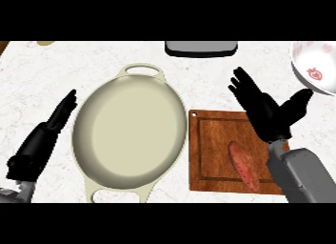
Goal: Pick the sweet potato from the cutting board and place it in the pot
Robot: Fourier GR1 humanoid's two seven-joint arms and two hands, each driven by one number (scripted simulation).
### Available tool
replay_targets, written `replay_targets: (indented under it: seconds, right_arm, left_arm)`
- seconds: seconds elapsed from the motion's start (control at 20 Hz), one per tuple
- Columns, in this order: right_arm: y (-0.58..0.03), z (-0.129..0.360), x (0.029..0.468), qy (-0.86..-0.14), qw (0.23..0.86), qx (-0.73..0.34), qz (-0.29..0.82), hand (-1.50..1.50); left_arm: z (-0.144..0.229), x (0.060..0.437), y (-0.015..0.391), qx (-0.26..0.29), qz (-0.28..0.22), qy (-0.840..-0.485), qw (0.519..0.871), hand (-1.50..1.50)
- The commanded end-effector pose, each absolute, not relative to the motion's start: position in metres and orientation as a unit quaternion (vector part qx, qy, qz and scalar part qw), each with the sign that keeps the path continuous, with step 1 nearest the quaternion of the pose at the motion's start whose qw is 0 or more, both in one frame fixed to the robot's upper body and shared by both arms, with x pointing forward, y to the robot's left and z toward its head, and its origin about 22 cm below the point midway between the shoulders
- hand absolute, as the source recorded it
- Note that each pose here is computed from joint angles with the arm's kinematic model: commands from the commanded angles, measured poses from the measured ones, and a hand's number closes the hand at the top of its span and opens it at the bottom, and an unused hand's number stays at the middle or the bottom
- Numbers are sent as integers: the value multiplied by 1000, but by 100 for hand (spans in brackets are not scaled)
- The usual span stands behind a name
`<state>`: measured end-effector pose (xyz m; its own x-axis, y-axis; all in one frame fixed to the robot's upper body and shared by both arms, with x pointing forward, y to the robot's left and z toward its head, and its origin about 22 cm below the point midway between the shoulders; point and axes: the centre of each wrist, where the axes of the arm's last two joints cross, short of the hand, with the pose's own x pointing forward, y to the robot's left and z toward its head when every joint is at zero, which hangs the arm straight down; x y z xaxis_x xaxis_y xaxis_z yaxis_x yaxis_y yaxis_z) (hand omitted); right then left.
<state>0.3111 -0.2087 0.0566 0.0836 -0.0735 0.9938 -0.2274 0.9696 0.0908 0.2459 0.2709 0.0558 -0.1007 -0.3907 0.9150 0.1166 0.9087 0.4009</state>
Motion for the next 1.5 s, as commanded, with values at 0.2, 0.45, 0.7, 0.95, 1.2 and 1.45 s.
replay_targets:
  seconds: [0.2, 0.45, 0.7, 0.95, 1.2, 1.45]
  right_arm:
    - [-205, 52, 287, -700, 697, 25, 152, 150]
    - [-253, 53, 286, -761, 581, -269, 103, -150]
    - [-212, 34, 220, -778, 543, -281, 143, -150]
    - [-213, 60, 189, -716, 573, -326, 228, -150]
    - [-229, 96, 190, -612, 603, -399, 320, -150]
    - [-217, 131, 171, -515, 641, -396, 409, -150]
  left_arm:
    - [32, 248, 346, 255, -96, -622, 734, 0]
    - [4, 227, 350, 254, -40, -542, 800, 0]
    - [24, 249, 344, 254, -25, -533, 806, 0]
    - [18, 248, 333, 247, -42, -538, 805, 0]
    - [24, 259, 335, 252, -40, -534, 806, 0]
    - [24, 257, 333, 251, -48, -538, 803, 0]
